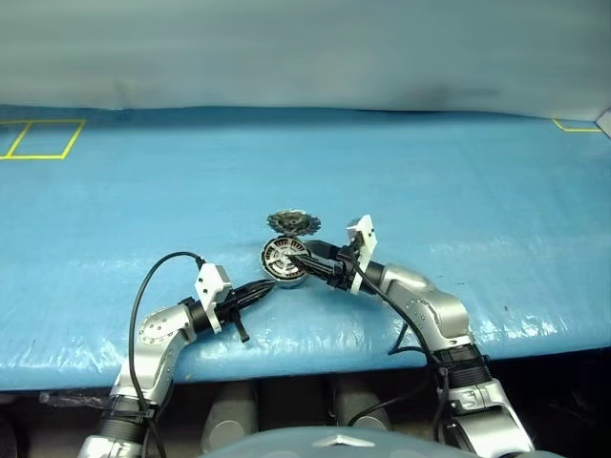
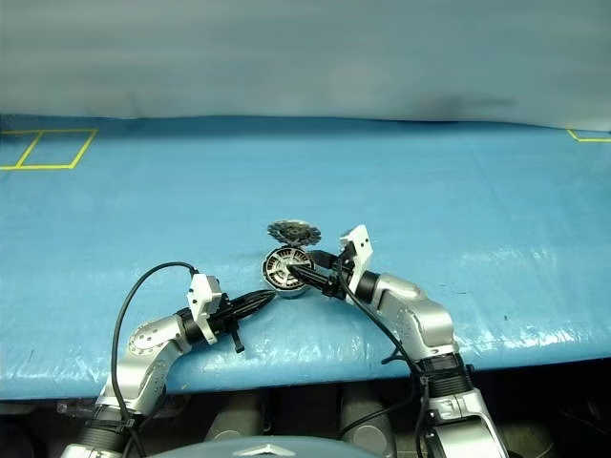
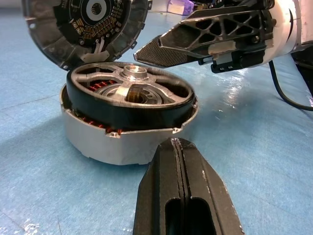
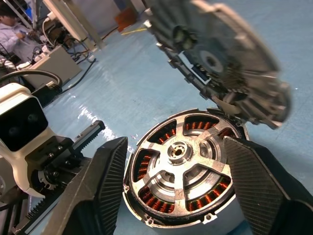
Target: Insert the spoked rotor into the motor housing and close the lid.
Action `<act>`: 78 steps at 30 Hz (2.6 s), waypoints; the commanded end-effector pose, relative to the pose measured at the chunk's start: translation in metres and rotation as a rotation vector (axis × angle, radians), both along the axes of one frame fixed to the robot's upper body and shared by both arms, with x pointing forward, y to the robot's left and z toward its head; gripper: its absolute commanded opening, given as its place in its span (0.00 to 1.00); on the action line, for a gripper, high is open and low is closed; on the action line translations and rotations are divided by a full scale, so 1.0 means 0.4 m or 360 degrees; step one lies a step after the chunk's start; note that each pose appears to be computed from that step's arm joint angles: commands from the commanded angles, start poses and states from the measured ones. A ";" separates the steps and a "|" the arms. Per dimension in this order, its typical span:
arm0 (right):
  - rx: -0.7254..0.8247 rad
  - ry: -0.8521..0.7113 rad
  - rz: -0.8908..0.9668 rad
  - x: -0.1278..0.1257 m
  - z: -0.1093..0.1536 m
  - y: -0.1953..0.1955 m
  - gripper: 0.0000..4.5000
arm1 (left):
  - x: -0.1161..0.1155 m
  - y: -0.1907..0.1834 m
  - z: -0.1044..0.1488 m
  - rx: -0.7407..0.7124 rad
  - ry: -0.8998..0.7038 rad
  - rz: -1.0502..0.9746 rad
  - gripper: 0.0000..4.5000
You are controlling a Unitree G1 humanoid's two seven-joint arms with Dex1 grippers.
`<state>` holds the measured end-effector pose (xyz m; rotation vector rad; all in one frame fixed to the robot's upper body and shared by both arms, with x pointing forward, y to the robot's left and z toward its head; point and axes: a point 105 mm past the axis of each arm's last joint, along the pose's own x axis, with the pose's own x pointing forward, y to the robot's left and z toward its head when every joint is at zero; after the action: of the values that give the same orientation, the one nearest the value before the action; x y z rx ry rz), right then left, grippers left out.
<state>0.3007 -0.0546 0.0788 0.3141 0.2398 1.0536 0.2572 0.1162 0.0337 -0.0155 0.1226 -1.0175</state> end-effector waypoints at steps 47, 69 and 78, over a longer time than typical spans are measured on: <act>-0.0711 -0.0321 0.0178 0.016 -0.083 0.072 0.00 | -0.017 0.017 -0.005 -0.0004 -0.0026 0.0105 0.00; -0.0421 -0.0449 0.0058 0.008 0.031 0.076 0.00 | -0.013 0.020 -0.006 -0.0011 -0.0025 0.0124 0.00; -0.0646 -0.0479 -0.0230 0.026 0.040 -0.046 0.00 | -0.009 0.020 -0.004 -0.0015 -0.0029 0.0120 0.00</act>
<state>0.3085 -0.0609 0.0890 -0.1401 0.1625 0.9268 0.2512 0.1243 0.0244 -0.0312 0.1376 -0.9428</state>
